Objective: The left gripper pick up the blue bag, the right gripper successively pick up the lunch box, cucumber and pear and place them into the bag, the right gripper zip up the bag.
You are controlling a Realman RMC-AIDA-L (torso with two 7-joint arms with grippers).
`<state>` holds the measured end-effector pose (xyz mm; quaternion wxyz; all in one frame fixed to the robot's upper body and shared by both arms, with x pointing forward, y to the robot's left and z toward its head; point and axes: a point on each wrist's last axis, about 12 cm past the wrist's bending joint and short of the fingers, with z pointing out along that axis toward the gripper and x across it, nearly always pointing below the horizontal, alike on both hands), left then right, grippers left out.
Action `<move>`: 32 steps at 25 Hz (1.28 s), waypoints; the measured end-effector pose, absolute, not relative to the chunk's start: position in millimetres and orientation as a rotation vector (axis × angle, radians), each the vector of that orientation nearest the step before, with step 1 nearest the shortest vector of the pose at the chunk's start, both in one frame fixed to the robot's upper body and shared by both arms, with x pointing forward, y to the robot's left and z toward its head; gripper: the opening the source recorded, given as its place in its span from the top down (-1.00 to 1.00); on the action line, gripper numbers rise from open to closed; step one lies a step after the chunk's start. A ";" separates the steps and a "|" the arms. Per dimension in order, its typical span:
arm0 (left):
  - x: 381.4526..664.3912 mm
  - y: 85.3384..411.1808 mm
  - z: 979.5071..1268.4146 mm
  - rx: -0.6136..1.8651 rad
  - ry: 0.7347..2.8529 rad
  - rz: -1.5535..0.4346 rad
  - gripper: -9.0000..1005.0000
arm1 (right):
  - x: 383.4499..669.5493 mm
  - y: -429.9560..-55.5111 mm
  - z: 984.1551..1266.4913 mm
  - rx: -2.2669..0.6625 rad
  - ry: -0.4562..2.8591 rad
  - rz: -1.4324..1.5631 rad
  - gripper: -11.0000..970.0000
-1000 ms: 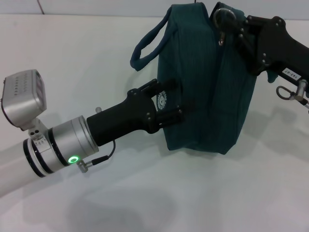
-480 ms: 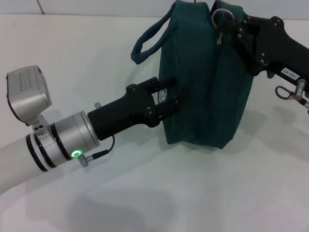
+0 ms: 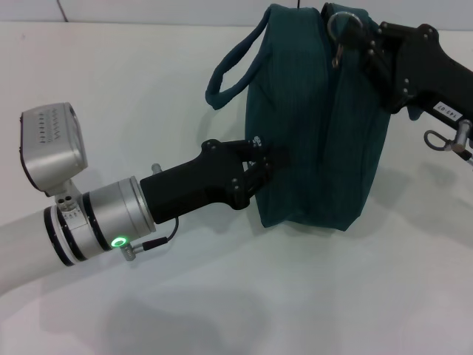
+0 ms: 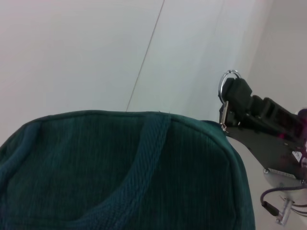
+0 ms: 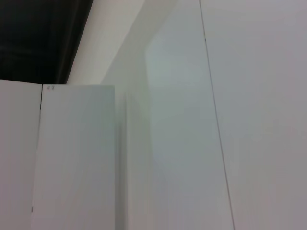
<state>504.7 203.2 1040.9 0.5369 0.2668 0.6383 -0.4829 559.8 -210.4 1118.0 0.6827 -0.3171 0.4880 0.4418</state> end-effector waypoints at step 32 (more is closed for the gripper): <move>467.5 200.7 1034.4 0.951 1.513 -1.365 0.80 | 577.7 -219.7 1109.2 -0.488 1.293 1.015 0.93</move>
